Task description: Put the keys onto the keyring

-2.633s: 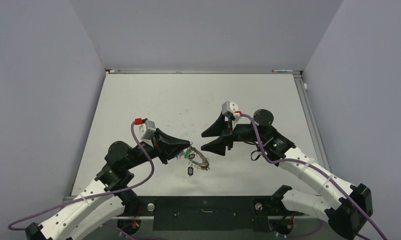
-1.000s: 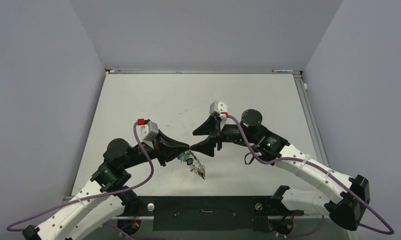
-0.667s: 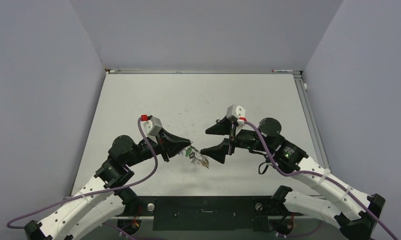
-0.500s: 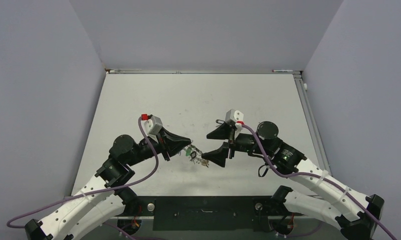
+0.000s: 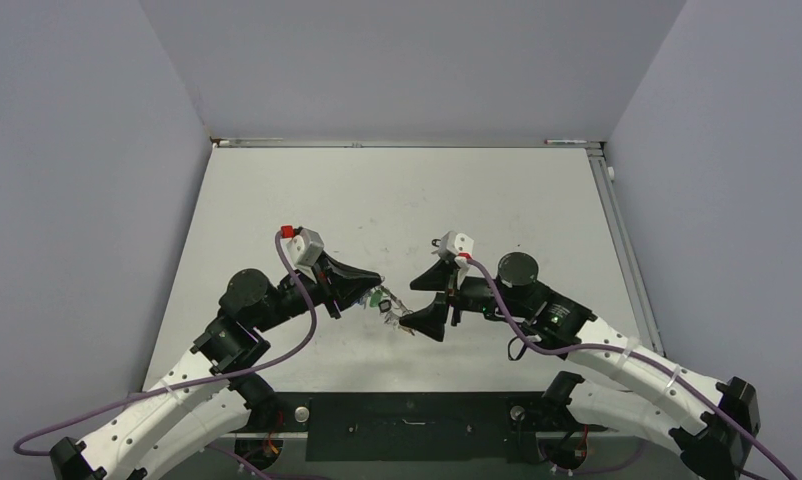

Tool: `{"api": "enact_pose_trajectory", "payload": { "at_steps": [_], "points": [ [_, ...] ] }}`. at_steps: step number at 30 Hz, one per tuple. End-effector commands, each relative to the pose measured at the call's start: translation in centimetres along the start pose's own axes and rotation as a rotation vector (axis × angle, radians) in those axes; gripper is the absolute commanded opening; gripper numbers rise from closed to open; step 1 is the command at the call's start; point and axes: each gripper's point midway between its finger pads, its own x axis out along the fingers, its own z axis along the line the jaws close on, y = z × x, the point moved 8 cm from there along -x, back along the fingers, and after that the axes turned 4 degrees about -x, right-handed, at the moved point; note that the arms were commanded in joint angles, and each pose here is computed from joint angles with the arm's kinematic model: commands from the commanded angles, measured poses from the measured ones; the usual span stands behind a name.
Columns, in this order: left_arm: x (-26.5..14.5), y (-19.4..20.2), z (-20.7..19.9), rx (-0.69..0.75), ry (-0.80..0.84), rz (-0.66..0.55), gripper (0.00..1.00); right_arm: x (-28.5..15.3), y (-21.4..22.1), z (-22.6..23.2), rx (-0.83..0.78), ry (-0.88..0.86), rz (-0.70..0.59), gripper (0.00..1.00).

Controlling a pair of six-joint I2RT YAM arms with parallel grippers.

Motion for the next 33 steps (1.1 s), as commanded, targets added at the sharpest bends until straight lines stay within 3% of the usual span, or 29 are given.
{"api": "enact_pose_trajectory", "payload": {
  "at_steps": [1, 20, 24, 29, 33],
  "points": [
    [0.1, -3.7, -1.9, 0.043, 0.06, -0.146, 0.0, 0.8, -0.7, -0.4, -0.035, 0.031, -0.076, 0.78],
    [0.3, -3.9, -1.7, 0.035, 0.04, -0.158, 0.0, 3.5, 1.1, 0.1, -0.023, 0.09, -0.135, 0.72],
    [0.2, -4.0, -1.8, 0.034, 0.043, -0.162, 0.0, 3.6, 1.5, 0.1, -0.027, 0.104, -0.133, 0.61],
    [0.0, -4.1, -1.9, 0.035, 0.045, -0.17, 0.0, 3.9, 1.8, 0.0, -0.027, 0.115, -0.123, 0.37],
    [-0.2, -4.3, -2.0, 0.036, 0.04, -0.178, 0.0, 3.9, 1.9, 0.0, -0.035, 0.116, -0.118, 0.37]
  ]
}}
